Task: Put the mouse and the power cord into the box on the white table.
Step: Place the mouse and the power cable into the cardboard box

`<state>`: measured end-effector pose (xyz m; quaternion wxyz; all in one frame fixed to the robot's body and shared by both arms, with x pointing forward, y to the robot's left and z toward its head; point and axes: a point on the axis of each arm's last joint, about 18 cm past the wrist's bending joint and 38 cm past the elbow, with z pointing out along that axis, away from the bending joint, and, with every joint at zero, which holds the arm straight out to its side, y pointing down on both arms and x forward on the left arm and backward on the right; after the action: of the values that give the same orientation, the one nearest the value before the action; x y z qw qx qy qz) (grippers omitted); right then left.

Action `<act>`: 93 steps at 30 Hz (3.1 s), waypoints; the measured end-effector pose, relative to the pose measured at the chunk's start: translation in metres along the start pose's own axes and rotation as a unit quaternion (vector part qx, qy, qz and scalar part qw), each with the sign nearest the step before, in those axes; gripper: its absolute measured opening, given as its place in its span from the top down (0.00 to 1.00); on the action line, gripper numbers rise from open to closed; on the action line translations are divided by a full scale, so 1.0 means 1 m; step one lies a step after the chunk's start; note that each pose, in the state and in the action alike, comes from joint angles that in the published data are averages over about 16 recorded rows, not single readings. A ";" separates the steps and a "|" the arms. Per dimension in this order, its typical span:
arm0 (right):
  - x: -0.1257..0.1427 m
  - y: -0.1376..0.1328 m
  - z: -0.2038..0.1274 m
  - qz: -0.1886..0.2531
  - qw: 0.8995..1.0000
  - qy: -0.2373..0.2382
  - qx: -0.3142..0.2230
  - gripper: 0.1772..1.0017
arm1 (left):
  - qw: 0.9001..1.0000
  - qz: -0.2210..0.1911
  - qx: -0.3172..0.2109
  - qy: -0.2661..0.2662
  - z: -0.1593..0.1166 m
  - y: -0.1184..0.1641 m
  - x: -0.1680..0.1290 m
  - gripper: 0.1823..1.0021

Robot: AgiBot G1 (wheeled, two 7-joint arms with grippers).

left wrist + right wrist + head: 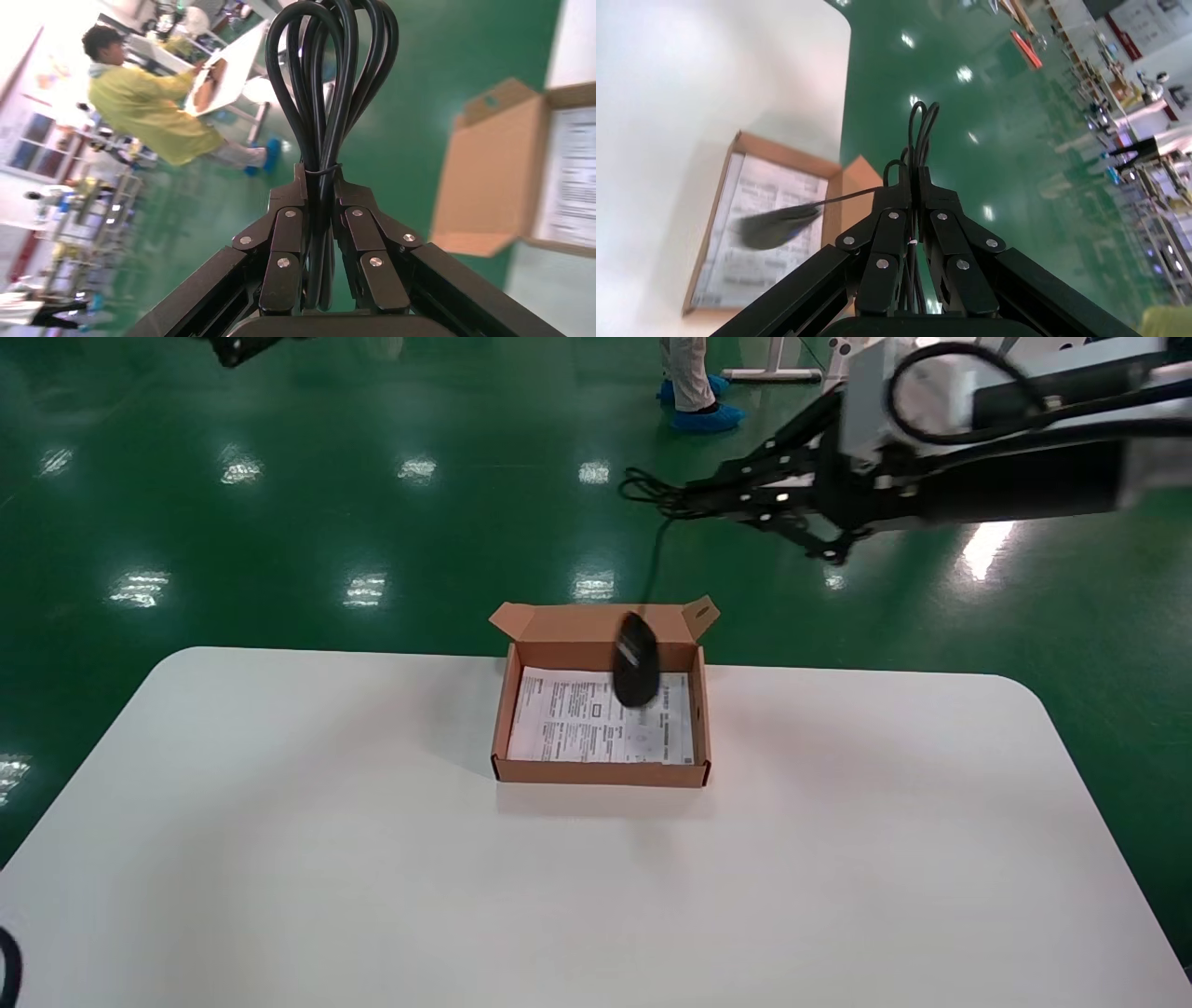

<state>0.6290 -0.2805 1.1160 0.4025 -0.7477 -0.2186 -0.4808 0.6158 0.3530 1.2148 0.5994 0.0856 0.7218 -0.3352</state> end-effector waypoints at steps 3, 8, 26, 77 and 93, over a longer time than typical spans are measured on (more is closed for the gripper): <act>-0.002 -0.001 0.024 -0.003 1.000 -0.008 0.005 0.98 | 1.000 0.007 0.001 -0.006 0.009 -0.007 -0.004 0.94; -0.012 0.001 0.061 -0.008 1.000 -0.025 0.007 0.98 | 1.000 0.011 -0.003 -0.002 0.018 -0.009 -0.002 0.94; -0.058 0.042 0.152 -0.022 0.997 -0.038 -0.062 0.98 | 0.999 0.001 -0.031 0.042 0.020 0.004 0.015 0.94; -0.048 0.106 -0.017 0.060 0.988 0.013 -0.139 0.31 | 0.984 0.001 -0.020 0.175 0.200 0.002 0.190 0.94; -0.069 0.126 -0.050 0.092 0.983 0.014 -0.159 0.04 | 0.983 0.018 -0.034 0.181 0.223 0.006 0.227 0.93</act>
<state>0.6614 -0.3900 1.0159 0.3244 -0.8122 -0.0637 -0.4806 0.7385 0.1632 0.9905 0.4672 0.1377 0.8277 -0.2786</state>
